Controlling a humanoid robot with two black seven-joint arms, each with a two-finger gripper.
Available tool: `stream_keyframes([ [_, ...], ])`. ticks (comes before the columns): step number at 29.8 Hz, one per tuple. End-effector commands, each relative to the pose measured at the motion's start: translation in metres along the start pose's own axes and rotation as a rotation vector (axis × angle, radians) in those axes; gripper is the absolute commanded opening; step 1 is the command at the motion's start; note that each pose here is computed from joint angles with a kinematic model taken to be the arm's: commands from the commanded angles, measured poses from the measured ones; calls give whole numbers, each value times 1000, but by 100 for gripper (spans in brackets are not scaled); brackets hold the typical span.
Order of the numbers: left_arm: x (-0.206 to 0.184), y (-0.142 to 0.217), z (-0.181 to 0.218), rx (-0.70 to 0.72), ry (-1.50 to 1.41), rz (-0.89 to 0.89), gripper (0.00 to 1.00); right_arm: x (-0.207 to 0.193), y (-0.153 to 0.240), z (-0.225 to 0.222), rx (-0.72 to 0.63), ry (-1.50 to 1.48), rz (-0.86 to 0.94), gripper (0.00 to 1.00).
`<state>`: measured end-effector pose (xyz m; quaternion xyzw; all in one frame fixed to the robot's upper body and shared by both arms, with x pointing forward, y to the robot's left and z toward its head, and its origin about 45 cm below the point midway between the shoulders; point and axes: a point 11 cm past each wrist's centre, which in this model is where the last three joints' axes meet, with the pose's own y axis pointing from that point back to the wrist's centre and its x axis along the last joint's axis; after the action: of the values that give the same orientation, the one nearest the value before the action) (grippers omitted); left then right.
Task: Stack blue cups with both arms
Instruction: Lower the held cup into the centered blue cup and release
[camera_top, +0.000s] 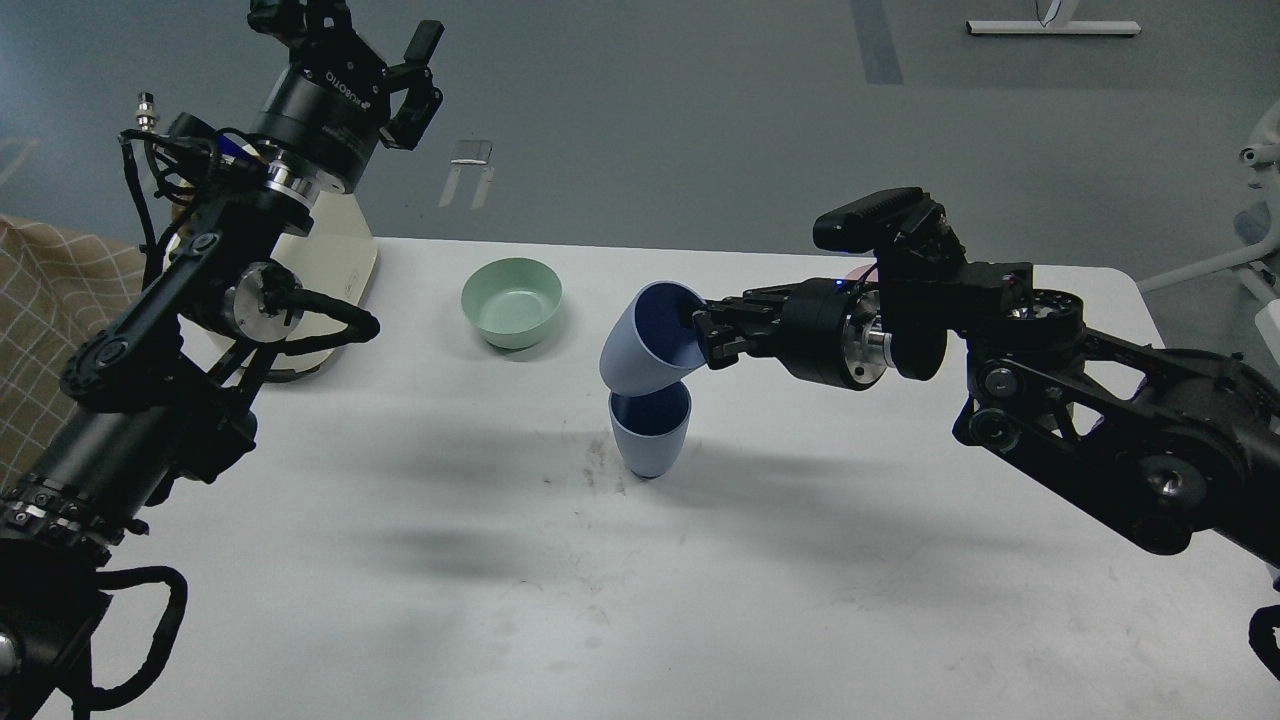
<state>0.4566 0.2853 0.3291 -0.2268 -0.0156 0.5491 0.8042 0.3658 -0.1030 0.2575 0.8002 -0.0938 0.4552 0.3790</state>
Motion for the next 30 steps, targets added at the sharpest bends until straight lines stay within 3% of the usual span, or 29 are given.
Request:
stream_keyframes([
  [1, 0, 0, 0, 0, 0, 1, 98, -6, -1, 0, 4, -10, -8, 0],
  [11, -2, 0, -2, 2, 4, -1, 98, -11, 0, 3, -5, -14, -20, 0],
  [18, -3, 0, -3, 3, 9, -2, 98, -15, 0, 3, -4, -23, -23, 16],
  [22, -2, 0, -3, 3, 7, -2, 98, -15, 0, 3, -1, -22, -23, 31],
  [30, -3, -1, -3, 3, 8, -2, 98, -13, 1, 0, 10, -19, -17, 45],
])
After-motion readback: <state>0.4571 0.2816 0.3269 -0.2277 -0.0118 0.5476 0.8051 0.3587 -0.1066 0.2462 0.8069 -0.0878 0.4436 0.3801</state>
